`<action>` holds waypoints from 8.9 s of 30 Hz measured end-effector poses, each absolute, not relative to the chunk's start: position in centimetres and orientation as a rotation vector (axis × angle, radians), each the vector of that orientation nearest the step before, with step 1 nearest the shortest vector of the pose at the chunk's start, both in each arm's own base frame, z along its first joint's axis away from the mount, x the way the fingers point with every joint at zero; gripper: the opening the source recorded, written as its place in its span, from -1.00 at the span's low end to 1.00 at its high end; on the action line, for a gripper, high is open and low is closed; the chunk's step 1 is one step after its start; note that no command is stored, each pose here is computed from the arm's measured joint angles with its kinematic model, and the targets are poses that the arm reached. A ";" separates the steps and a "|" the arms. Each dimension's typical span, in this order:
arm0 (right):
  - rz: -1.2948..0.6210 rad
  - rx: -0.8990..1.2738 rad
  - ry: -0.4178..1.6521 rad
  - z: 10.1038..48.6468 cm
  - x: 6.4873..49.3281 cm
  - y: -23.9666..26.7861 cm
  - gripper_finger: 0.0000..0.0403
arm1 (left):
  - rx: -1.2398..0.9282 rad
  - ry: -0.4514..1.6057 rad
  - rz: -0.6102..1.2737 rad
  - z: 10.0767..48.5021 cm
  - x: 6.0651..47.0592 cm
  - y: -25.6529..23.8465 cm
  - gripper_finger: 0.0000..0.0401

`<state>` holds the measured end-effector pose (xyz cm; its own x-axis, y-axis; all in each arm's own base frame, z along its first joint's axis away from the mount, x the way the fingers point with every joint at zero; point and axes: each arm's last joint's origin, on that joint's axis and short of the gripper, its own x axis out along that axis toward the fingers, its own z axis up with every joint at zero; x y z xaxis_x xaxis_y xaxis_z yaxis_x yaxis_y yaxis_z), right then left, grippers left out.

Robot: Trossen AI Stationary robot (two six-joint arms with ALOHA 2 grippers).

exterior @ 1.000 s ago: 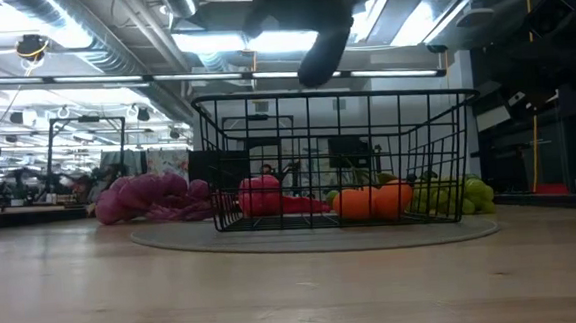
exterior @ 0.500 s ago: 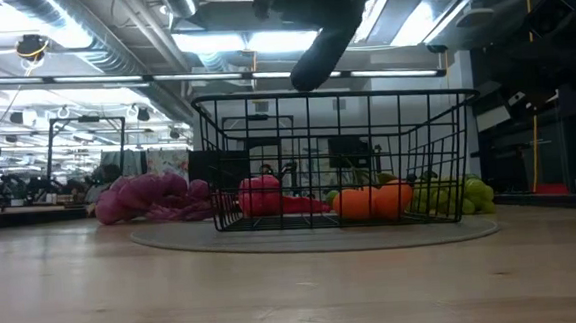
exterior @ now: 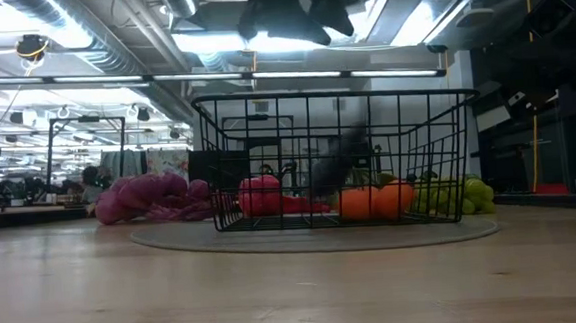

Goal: Build produce basket
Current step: Put the pear into the wire basket, then put the apricot into the wire basket

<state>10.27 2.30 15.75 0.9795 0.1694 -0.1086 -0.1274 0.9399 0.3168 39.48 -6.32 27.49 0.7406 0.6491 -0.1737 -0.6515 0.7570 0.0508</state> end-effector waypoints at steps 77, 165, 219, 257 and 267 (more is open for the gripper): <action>0.171 0.288 0.139 15.7 10.3 2.4 -0.35 | -0.694 1.235 0.704 31.7 17.0 -11.6 -0.25; 0.187 0.292 0.145 15.7 10.2 2.4 -0.35 | 0.269 1.805 0.192 14.0 18.5 -25.0 -0.51; 0.188 0.266 0.147 15.7 10.3 2.4 -0.35 | 0.320 0.947 0.651 32.1 31.5 -17.9 -1.00; 0.190 0.262 0.147 15.7 10.3 2.4 -0.35 | -0.254 0.742 0.963 34.6 39.5 -0.3 -0.88; 0.191 0.262 0.147 15.6 10.3 2.4 -0.35 | -0.216 0.745 0.916 34.6 39.4 -2.8 -0.79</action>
